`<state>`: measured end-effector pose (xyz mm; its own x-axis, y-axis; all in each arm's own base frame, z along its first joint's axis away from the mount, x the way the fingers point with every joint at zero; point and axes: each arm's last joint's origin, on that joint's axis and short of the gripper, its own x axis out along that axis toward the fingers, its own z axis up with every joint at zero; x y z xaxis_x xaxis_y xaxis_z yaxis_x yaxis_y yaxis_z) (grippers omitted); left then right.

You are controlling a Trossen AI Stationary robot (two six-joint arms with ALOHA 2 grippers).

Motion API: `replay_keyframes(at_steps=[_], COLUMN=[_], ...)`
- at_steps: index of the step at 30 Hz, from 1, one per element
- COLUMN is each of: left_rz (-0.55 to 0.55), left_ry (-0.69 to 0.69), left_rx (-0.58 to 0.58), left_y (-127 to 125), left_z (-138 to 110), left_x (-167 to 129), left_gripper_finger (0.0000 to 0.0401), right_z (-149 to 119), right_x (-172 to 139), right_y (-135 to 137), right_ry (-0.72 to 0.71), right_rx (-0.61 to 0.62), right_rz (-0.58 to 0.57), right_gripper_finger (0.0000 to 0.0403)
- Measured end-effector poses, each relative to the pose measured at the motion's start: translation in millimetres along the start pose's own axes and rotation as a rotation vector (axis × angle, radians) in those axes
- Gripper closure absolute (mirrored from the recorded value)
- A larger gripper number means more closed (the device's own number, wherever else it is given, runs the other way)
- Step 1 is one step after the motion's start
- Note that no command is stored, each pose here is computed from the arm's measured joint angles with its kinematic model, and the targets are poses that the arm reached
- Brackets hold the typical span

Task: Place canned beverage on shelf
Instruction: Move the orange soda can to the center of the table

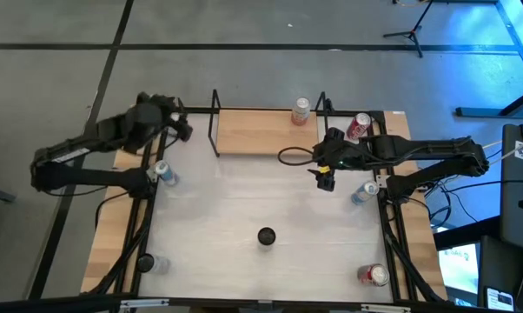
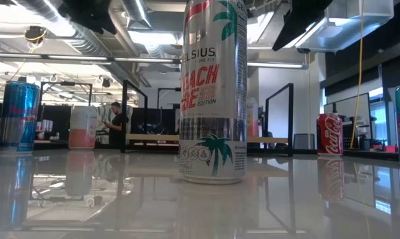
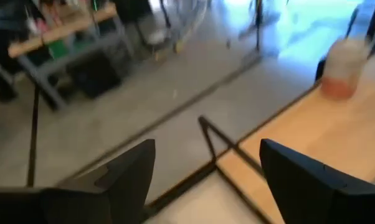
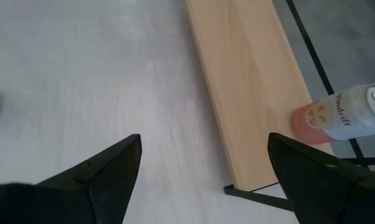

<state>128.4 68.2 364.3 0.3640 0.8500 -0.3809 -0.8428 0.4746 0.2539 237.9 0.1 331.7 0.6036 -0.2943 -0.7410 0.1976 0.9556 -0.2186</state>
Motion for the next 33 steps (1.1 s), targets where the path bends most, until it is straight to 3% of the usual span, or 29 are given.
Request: replay_keyframes(at_steps=[4, 9, 16, 22, 33], left_rz=[0.042, 0.068, -0.082, -0.004, 0.043], left_ry=[0.130, 0.343, 0.697, 0.763, 0.751], left_rx=[0.004, -0.016, -0.037, 0.071, 0.034], left_y=[9, 23, 33, 32, 34], left_z=[14, 11, -16, -22, -22], left_x=[19, 55, 98, 117, 120], left_gripper_finger=[0.0119, 0.0119, 0.0119, 0.0119, 0.0100], right_z=[-1, -2, -2, -2, -2], right_x=[0, 0, 0, 0, 0], right_y=[0, 0, 0, 0, 0], right_ry=[0.008, 0.017, 0.019, 0.020, 0.020], right_rx=[-0.003, -0.005, -0.006, -0.007, -0.007], right_rz=[0.000, -0.002, -0.003, -0.003, -0.003], right_gripper_finger=[0.0059, 0.0059, 0.0059, 0.0059, 0.0059])
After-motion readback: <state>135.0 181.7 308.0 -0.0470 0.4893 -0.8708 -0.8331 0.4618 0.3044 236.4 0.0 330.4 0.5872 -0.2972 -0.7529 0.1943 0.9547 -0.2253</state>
